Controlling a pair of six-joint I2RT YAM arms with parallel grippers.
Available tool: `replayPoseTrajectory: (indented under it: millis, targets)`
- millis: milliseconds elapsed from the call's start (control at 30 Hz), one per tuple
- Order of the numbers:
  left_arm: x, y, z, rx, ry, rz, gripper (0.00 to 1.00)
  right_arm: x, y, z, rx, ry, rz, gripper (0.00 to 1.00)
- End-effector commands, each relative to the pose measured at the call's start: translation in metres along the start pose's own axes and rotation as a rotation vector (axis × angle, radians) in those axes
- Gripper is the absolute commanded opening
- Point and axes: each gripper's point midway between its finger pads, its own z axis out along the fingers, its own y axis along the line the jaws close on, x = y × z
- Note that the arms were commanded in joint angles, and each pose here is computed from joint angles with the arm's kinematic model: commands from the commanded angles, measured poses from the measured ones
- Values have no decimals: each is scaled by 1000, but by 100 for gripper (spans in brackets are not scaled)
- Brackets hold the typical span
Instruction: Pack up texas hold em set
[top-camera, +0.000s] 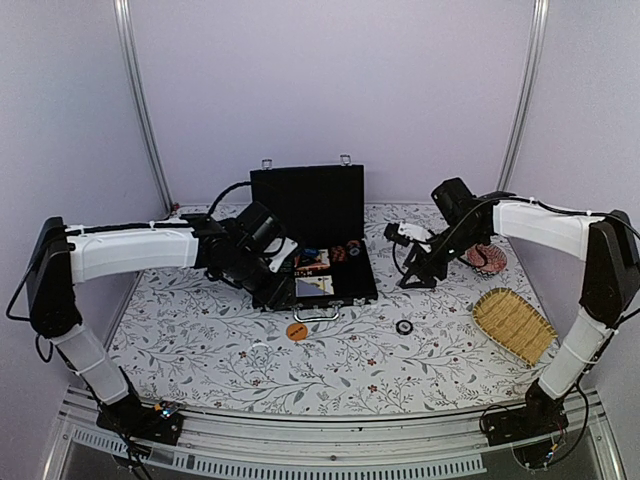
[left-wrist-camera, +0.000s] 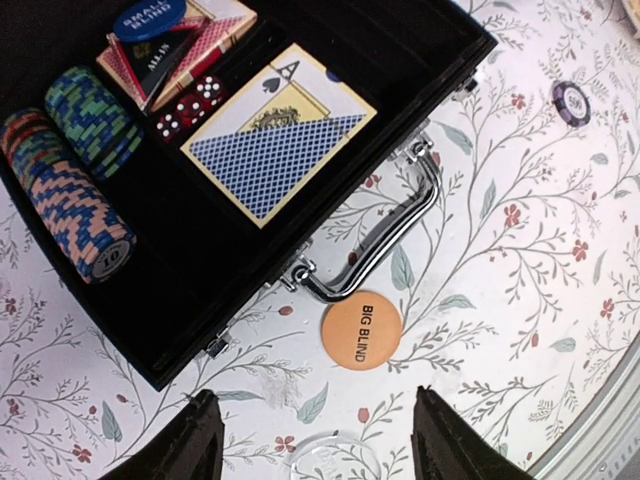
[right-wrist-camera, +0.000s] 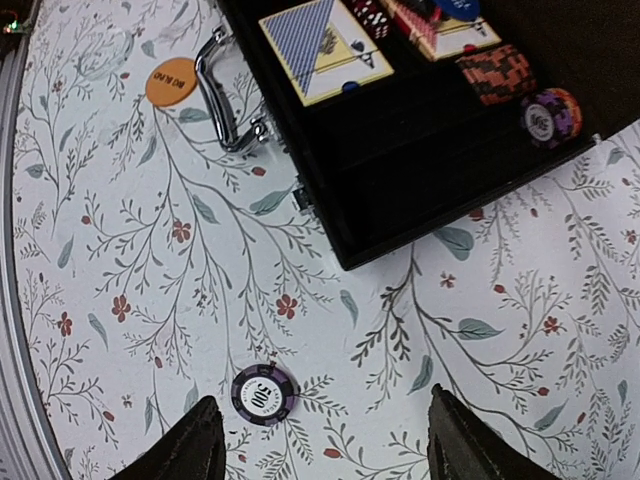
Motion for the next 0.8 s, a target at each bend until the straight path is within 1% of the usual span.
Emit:
replayPoseTrajectory:
  millis: [0, 33, 67, 100, 200, 267, 433, 567, 733, 767]
  targets:
    - [-21, 10, -17, -42, -144, -66, 67, 37, 20, 27, -35, 211, -36, 70]
    - [-29, 17, -23, -59, -194, -99, 74, 43, 23, 34, -39, 247, -43, 70]
    - [-36, 22, -29, -67, -245, -132, 89, 49, 25, 39, -43, 273, -45, 70]
    - [-42, 28, -34, -70, -288, -165, 96, 53, 25, 42, -43, 293, -45, 70]
    - [-55, 37, -41, -35, -374, -244, 97, 64, 27, 52, -42, 343, -43, 71]
    - [-58, 42, -37, -17, -387, -285, 97, 69, 31, 58, -50, 360, -46, 71]
    - [-59, 38, -22, 13, -355, -291, 97, 85, 37, 72, -51, 413, -65, 71]
    - [-63, 33, -22, 39, -355, -261, 92, 93, 38, 77, -55, 439, -61, 71]
    - [-61, 30, -16, 52, -341, -257, 88, 93, 40, 82, -60, 441, -67, 71]
    - [-60, 30, -14, 54, -335, -258, 87, 100, 43, 84, -65, 459, -65, 70]
